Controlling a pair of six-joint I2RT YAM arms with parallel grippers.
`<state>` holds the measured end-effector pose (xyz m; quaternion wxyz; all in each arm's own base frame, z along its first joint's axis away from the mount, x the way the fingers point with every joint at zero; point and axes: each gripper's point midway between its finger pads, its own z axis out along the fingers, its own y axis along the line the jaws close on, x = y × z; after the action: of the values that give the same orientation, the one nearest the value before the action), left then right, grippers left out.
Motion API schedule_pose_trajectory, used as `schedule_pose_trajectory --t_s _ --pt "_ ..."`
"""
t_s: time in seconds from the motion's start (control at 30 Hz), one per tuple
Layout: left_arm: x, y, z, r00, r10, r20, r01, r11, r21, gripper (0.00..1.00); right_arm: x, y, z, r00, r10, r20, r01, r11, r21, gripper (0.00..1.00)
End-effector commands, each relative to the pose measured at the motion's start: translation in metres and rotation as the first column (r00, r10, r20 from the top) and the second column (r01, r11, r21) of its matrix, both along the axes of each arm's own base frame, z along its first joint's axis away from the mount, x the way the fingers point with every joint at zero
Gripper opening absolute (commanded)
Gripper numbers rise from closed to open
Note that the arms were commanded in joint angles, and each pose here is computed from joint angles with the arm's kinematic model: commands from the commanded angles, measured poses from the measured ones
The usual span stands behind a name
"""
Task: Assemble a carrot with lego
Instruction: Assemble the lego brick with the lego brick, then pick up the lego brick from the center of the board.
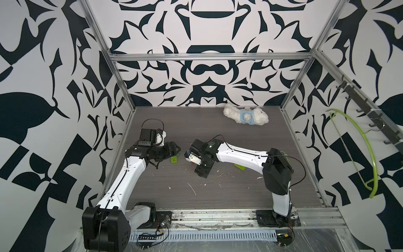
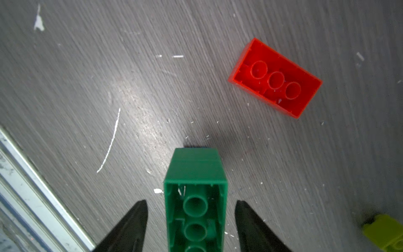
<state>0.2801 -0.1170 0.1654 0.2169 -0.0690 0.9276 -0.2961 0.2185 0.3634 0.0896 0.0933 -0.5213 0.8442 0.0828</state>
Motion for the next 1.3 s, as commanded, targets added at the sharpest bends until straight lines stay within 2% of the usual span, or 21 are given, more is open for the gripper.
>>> schedule_pose_trajectory --t_s 0.0,0.07,0.13,0.23,0.33,0.4,0.53,0.67,0.77,0.9,1.0,1.17,1.27 --pt "0.013 0.0 0.008 1.0 0.008 0.024 -0.008 1.0 -0.003 0.76 -0.001 -0.001 0.052 0.999 0.003 0.046 -0.009 0.991 0.133 0.79" --pt "0.017 -0.005 0.008 1.0 -0.01 0.023 0.01 1.0 -0.002 0.75 -0.002 -0.008 0.069 0.999 -0.018 0.047 0.008 0.979 0.203 0.79" --pt "0.02 -0.013 0.005 0.997 -0.067 0.039 0.065 0.997 0.047 0.75 -0.001 -0.018 0.087 0.998 -0.054 0.042 0.039 0.956 0.29 0.79" --pt "0.021 -0.033 -0.009 0.973 -0.227 0.038 0.218 0.962 0.167 0.75 0.013 -0.041 0.111 0.988 -0.15 0.031 0.122 0.894 0.431 0.79" --pt "0.023 -0.046 -0.033 0.921 -0.389 -0.003 0.364 0.858 0.362 0.75 0.032 -0.066 0.124 0.963 -0.268 0.017 0.219 0.821 0.527 0.78" --pt "0.024 -0.058 -0.045 0.868 -0.494 -0.051 0.466 0.773 0.431 0.75 0.042 -0.08 0.125 0.943 -0.332 0.012 0.269 0.784 0.56 0.77" --pt "0.031 -0.083 -0.064 0.791 -0.603 -0.104 0.583 0.691 0.428 0.75 0.045 -0.095 0.118 0.93 -0.368 0.008 0.299 0.767 0.568 0.77" --pt "0.03 -0.107 -0.085 0.683 -0.714 -0.154 0.692 0.566 0.447 0.79 0.042 -0.102 0.116 0.928 -0.371 0.003 0.303 0.761 0.573 0.76" --pt "0.028 -0.113 -0.103 0.623 -0.753 -0.213 0.742 0.484 0.464 0.81 0.04 -0.107 0.112 0.928 -0.372 0.009 0.301 0.767 0.567 0.76" --pt "0.029 -0.115 -0.119 0.58 -0.77 -0.266 0.771 0.414 0.484 0.81 0.039 -0.114 0.104 0.926 -0.377 0.005 0.312 0.771 0.555 0.76" --pt "0.036 -0.108 -0.13 0.585 -0.749 -0.312 0.769 0.389 0.508 0.77 0.037 -0.114 0.101 0.931 -0.366 -0.003 0.307 0.776 0.551 0.75" --pt "0.039 -0.112 -0.137 0.588 -0.741 -0.325 0.772 0.395 0.497 0.7 0.034 -0.114 0.096 0.933 -0.361 -0.018 0.311 0.776 0.549 0.73" --pt "0.04 -0.112 -0.139 0.584 -0.743 -0.327 0.774 0.388 0.5 0.6 0.033 -0.114 0.094 0.933 -0.36 -0.023 0.313 0.777 0.546 0.72"
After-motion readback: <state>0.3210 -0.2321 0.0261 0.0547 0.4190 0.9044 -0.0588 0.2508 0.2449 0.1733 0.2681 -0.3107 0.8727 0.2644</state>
